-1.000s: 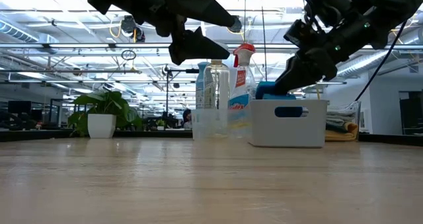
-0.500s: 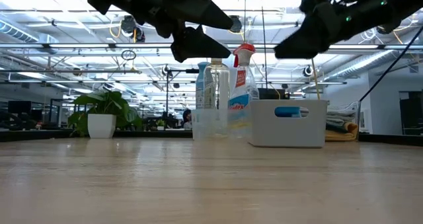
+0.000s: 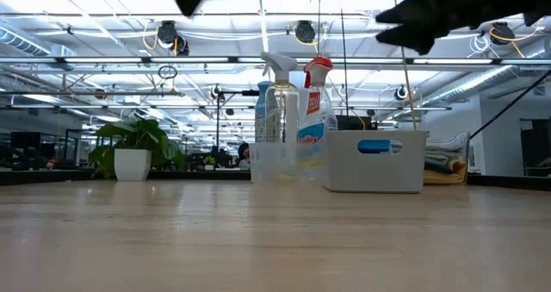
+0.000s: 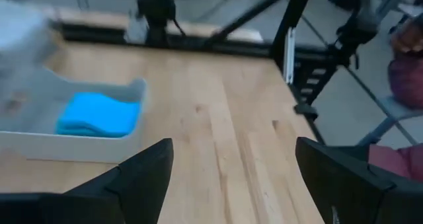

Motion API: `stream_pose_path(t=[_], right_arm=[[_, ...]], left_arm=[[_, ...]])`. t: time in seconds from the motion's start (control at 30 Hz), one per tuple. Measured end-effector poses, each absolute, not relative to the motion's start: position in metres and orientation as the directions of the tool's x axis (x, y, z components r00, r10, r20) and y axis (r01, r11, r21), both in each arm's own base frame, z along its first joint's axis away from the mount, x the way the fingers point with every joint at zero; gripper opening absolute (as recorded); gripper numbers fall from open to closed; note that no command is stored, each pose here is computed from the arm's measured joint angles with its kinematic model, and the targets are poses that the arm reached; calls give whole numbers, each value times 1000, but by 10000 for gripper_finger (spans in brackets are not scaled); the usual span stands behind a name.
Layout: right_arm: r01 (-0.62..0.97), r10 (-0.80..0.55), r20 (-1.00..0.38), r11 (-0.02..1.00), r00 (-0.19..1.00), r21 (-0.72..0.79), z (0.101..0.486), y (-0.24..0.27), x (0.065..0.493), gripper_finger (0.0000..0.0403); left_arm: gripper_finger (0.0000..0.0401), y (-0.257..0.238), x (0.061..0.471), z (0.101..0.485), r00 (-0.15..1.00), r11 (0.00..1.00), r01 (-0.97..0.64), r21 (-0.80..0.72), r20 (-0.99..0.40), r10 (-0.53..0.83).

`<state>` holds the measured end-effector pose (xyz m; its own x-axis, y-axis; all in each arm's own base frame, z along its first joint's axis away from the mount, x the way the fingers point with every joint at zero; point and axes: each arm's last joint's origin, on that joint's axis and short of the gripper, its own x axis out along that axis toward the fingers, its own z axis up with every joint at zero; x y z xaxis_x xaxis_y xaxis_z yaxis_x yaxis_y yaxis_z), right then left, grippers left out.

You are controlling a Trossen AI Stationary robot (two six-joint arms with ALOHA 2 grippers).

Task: Pick & Place Kitchen Items
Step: Return to Home Position

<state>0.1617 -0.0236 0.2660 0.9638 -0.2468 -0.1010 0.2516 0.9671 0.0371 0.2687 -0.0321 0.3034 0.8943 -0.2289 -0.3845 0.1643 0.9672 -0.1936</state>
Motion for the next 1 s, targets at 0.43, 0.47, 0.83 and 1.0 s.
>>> stream_pose_path(t=[0.43, 0.47, 0.83, 1.0], right_arm=[[248, -248, -21, 969, 969, 11, 280, -16, 101, 269], [248, -248, -10, 969, 969, 13, 281, -16, 98, 268], [244, -246, 60, 969, 967, 49, 282, -12, 70, 271], [241, -245, 78, 969, 966, 57, 281, -11, 60, 268]], left_arm=[[324, -10, 115, 347, 962, 997, 58, -52, -263, -70], [324, -9, 112, 339, 966, 998, 35, -45, -255, -45], [324, 0, 106, 231, 959, 964, -259, -60, -136, 249], [324, 4, 102, 198, 920, 919, -384, -86, -114, 374]])
